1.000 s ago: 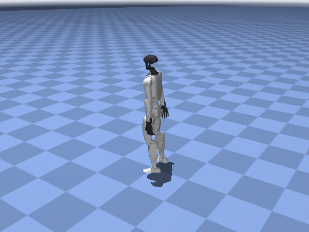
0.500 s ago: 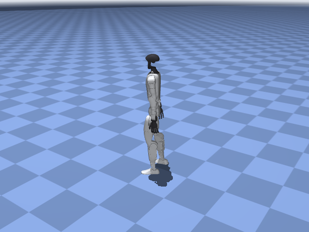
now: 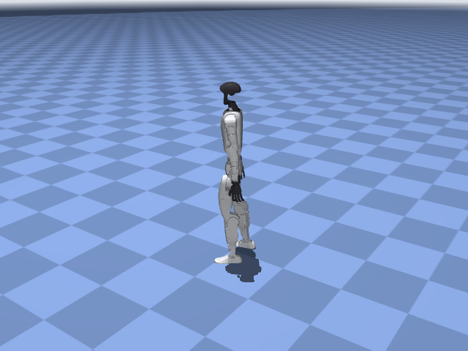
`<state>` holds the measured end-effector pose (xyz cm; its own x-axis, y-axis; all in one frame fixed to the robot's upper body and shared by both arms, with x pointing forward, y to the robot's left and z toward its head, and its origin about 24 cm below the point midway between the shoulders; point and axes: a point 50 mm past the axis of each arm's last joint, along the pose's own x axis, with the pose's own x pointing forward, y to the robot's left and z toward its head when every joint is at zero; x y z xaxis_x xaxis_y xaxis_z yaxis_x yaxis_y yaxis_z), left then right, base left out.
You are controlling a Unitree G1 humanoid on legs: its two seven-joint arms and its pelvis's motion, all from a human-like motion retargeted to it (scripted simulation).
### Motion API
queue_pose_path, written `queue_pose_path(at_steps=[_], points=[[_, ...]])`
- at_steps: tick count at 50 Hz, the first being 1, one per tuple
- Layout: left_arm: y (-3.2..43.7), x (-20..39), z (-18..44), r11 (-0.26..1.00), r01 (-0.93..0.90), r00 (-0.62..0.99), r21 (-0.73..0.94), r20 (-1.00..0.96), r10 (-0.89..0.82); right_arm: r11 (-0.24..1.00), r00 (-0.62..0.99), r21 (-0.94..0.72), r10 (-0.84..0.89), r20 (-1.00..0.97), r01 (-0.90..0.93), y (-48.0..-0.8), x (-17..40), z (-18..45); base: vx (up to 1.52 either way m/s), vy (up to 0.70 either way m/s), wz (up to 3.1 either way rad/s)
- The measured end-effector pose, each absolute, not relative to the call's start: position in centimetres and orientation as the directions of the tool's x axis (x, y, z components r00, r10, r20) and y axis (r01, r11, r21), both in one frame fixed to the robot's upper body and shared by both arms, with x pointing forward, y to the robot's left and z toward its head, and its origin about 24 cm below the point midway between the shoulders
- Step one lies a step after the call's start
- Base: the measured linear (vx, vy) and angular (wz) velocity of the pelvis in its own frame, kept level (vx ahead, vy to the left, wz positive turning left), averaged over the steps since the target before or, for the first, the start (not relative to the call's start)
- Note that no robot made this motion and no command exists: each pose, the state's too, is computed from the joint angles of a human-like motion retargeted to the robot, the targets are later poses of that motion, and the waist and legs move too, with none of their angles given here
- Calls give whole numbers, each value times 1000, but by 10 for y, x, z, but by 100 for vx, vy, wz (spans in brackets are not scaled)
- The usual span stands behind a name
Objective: In place motions
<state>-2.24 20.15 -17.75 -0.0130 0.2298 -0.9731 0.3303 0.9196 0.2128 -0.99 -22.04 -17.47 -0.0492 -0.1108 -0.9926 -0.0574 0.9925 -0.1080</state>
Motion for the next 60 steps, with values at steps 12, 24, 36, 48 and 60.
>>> queue_pose_path(at_steps=[12, 24, 36, 48, 60], points=[[199, -10, -179, 921, 336, 10, 195, -979, 204, 996, -112, -87, -90, -990, -32, -218, -20, -174, 11, -8, -45], [191, 3, -180, 924, 353, 35, 146, -989, 143, 996, -128, -91, -92, -988, -13, -217, -22, -174, 9, -18, -36], [192, -1, -180, 915, 387, 7, 114, -993, 120, 998, -141, -69, -69, -988, 1, -211, -26, -175, 1, -7, -25], [196, 2, -180, 912, 388, 40, 133, -991, 127, 997, -166, -71, -68, -984, 13, -215, -32, -173, -1, 4, 21], [206, 22, -178, 912, 369, 120, 177, -982, 143, 993, -211, -85, -65, -975, 84, -221, -49, -169, -9, 23, 121]])
